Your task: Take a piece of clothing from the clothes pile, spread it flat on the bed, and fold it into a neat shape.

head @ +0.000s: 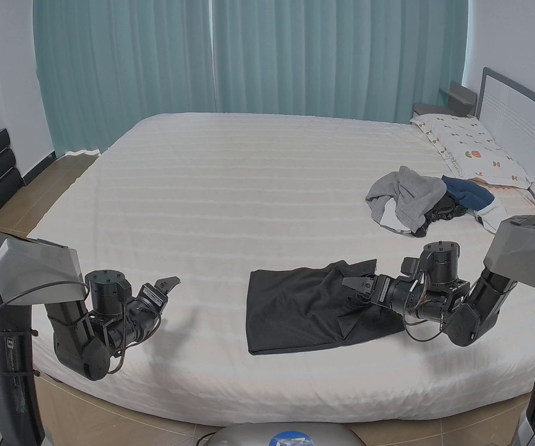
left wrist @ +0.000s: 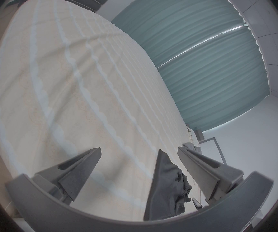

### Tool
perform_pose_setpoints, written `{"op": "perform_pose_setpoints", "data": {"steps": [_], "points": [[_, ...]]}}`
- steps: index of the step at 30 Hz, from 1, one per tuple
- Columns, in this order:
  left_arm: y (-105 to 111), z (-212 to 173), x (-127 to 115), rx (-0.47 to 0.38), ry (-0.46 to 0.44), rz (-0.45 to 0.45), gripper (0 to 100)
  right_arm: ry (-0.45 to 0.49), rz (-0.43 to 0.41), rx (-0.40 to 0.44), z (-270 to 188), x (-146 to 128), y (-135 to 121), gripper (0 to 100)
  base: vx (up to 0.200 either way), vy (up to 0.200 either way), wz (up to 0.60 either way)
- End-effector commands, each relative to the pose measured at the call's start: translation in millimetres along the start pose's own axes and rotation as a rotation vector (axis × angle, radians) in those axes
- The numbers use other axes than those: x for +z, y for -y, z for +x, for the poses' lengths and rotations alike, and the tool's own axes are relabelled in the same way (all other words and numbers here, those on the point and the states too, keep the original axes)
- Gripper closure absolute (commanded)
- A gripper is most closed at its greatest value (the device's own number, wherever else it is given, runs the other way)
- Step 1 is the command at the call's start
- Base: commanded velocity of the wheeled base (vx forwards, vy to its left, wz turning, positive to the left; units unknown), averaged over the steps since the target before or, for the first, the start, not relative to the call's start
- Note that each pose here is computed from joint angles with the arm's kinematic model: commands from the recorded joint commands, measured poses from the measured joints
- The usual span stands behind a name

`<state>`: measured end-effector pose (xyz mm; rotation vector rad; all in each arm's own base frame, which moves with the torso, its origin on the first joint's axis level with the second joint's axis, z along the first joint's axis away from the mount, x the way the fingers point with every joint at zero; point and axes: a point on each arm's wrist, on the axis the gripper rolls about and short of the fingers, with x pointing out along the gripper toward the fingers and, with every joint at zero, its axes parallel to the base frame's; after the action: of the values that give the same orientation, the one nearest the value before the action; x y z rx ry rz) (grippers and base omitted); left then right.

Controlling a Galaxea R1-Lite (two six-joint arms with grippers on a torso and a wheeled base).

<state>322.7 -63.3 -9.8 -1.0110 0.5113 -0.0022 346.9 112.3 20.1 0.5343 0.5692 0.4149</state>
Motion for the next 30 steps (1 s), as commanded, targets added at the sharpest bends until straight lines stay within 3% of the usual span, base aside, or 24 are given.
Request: {"op": "perform_pose_setpoints", "data": {"steps": [1, 7, 22, 30], "points": [[-4, -3, -2, 0.011, -0.014, 0.002, 0, -0.012, 0.001, -0.006, -4, -4, 0, 0, 0.000, 0.000, 0.00], [-10, -1, -8, 0.035, -0.028, 0.053, 0, -0.019, -0.001, -0.004, -13, -6, -4, 0, 0.200, 0.000, 0.00], [-12, 0, -10, 0.043, -0.031, 0.067, 0, -0.075, -0.085, -0.011, -14, -21, -4, 0, 0.000, 0.000, 0.00], [-12, 0, -10, 0.045, -0.032, 0.067, 0, -0.084, -0.090, -0.010, -8, -27, -1, 0, 0.000, 0.000, 0.00]]}}
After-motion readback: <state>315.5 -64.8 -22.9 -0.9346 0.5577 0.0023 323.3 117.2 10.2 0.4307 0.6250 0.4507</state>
